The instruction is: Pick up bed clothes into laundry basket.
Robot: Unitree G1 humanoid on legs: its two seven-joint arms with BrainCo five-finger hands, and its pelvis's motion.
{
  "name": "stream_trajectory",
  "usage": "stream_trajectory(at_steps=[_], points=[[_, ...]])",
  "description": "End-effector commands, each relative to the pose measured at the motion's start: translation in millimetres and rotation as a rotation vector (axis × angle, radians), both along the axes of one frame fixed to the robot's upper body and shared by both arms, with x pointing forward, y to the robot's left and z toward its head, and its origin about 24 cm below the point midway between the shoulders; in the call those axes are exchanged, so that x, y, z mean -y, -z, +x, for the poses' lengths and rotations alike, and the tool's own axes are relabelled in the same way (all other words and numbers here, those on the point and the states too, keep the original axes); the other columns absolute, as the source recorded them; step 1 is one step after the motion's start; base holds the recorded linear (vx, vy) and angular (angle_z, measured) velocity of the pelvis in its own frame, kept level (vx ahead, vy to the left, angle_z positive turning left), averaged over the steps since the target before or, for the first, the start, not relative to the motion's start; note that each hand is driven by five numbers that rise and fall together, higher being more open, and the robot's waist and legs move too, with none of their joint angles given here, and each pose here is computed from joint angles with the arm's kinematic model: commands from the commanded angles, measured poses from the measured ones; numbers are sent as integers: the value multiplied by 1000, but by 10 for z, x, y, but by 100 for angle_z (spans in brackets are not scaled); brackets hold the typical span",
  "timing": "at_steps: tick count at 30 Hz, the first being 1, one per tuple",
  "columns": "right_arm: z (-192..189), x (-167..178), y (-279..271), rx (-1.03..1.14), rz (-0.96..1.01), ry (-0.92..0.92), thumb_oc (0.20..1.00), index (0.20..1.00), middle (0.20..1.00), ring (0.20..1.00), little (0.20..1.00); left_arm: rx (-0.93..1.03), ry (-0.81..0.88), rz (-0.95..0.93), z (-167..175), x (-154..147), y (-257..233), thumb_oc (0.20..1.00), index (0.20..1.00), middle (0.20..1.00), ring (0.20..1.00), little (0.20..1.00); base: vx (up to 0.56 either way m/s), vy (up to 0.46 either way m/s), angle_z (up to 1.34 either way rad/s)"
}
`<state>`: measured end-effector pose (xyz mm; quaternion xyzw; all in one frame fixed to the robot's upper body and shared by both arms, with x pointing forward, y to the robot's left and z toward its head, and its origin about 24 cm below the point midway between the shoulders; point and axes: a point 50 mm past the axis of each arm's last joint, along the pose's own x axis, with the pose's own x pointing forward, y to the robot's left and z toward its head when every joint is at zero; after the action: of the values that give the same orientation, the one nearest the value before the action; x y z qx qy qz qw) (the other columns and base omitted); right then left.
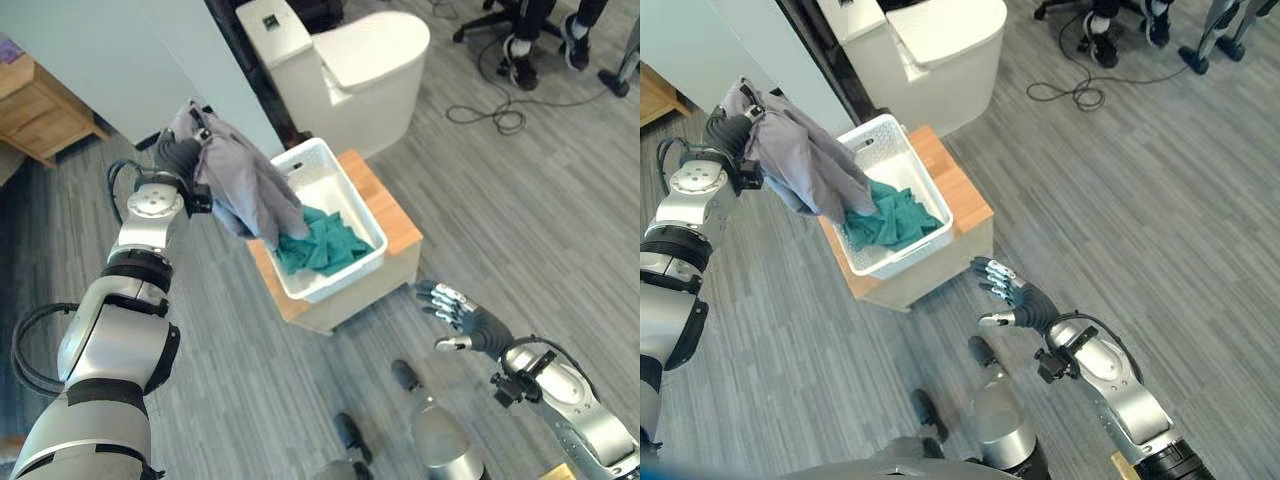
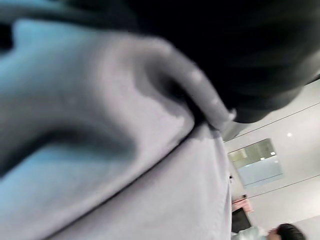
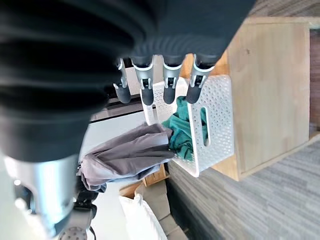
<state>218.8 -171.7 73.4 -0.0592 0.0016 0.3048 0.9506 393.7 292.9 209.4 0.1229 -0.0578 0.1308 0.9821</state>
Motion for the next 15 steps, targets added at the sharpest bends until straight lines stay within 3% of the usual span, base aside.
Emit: stream_trajectory(at_steps=[1,10,15], points=[[32,-69,-208,102,60,-28,1000,1000,1000,1000,1000,238,-68,-56,-108,-243,-718,200,200,200,200,200,0,0,0],[18,-59,-192,113,62,11,1000,1000,1000,1000,1000,129,-116,-51,-85,-301,-457,200,200,200,200,200,-5,-19,-6],[12,-45,-187,117,57,24,1000,1000,1000,1000,1000,15,-129,104,-108,-363,-297,200,200,200,200,200,3,23,-8]])
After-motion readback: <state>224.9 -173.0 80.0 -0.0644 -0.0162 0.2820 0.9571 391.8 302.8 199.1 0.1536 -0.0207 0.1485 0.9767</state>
